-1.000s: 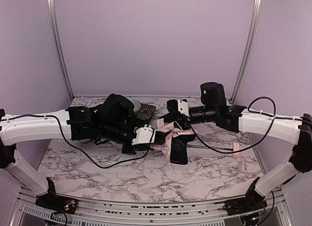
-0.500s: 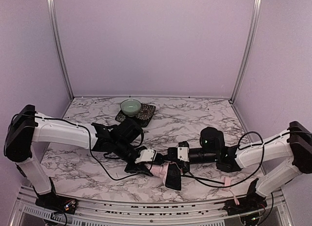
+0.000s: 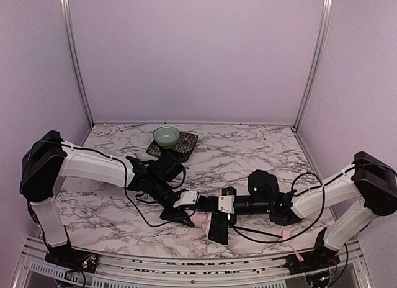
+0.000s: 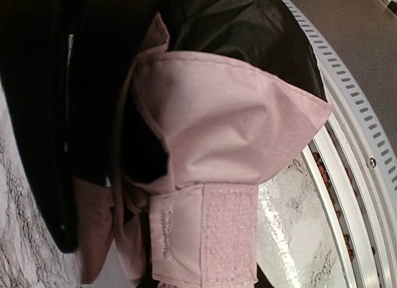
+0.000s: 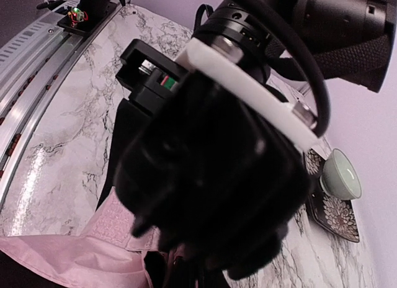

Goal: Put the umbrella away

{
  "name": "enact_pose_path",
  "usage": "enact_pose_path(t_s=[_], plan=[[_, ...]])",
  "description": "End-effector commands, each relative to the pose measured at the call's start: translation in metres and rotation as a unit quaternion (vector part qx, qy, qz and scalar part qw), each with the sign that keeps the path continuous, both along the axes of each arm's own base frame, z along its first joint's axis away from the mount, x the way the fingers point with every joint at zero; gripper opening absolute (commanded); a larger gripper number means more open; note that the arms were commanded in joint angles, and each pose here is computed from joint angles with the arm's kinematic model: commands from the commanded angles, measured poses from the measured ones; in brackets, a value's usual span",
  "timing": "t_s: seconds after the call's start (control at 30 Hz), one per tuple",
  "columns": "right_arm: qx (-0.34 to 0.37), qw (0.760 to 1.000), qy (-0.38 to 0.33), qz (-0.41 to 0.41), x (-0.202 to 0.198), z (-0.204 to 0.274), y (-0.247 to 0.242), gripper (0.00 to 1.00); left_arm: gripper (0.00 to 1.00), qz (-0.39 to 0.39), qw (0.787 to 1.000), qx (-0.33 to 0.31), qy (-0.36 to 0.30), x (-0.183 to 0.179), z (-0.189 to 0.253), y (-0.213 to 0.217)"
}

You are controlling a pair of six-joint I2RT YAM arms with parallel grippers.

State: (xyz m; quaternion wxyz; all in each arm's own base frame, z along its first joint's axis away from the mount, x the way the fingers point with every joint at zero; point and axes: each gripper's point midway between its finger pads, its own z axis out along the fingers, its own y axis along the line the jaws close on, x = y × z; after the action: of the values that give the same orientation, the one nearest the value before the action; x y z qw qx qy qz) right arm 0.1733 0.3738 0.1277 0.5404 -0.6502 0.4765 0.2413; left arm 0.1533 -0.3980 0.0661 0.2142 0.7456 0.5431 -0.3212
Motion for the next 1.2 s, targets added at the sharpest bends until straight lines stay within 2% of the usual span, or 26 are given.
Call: enact_pose_path(t_s=[0.0, 0.23, 0.57, 0.7, 0.83, 0.93, 1.07, 1.17], plan=[[0.144, 0.982, -0.090, 0.081, -0.036, 0.092, 0.028, 0.00, 0.00, 0.046, 0.992, 0.102, 0.060, 0.002, -0.051, 0.025], [0.029, 0.982, -0.141, 0.121, -0.079, 0.033, 0.053, 0.00, 0.00, 0.069, 0.990, 0.115, 0.038, 0.018, -0.057, 0.023], [-0.028, 0.964, -0.202, 0.169, -0.116, 0.006, 0.076, 0.00, 0.00, 0.090, 0.987, 0.130, 0.021, 0.028, -0.072, 0.023], [-0.025, 0.966, -0.197, 0.166, -0.119, 0.008, 0.073, 0.00, 0.00, 0.096, 0.983, 0.154, 0.000, 0.034, -0.085, 0.032], [-0.017, 0.974, -0.199, 0.105, -0.101, 0.014, 0.061, 0.00, 0.00, 0.094, 0.978, 0.184, -0.018, 0.037, -0.102, 0.048], [0.020, 0.979, -0.195, 0.057, -0.084, 0.031, 0.051, 0.00, 0.00, 0.074, 0.977, 0.202, 0.003, 0.026, -0.113, 0.057], [0.067, 0.987, -0.147, 0.006, -0.055, 0.058, 0.044, 0.00, 0.00, 0.048, 0.974, 0.218, 0.021, 0.013, -0.119, 0.066], [0.100, 0.983, -0.155, 0.021, -0.061, 0.074, 0.039, 0.00, 0.00, 0.052, 0.974, 0.220, 0.025, 0.013, -0.118, 0.066]])
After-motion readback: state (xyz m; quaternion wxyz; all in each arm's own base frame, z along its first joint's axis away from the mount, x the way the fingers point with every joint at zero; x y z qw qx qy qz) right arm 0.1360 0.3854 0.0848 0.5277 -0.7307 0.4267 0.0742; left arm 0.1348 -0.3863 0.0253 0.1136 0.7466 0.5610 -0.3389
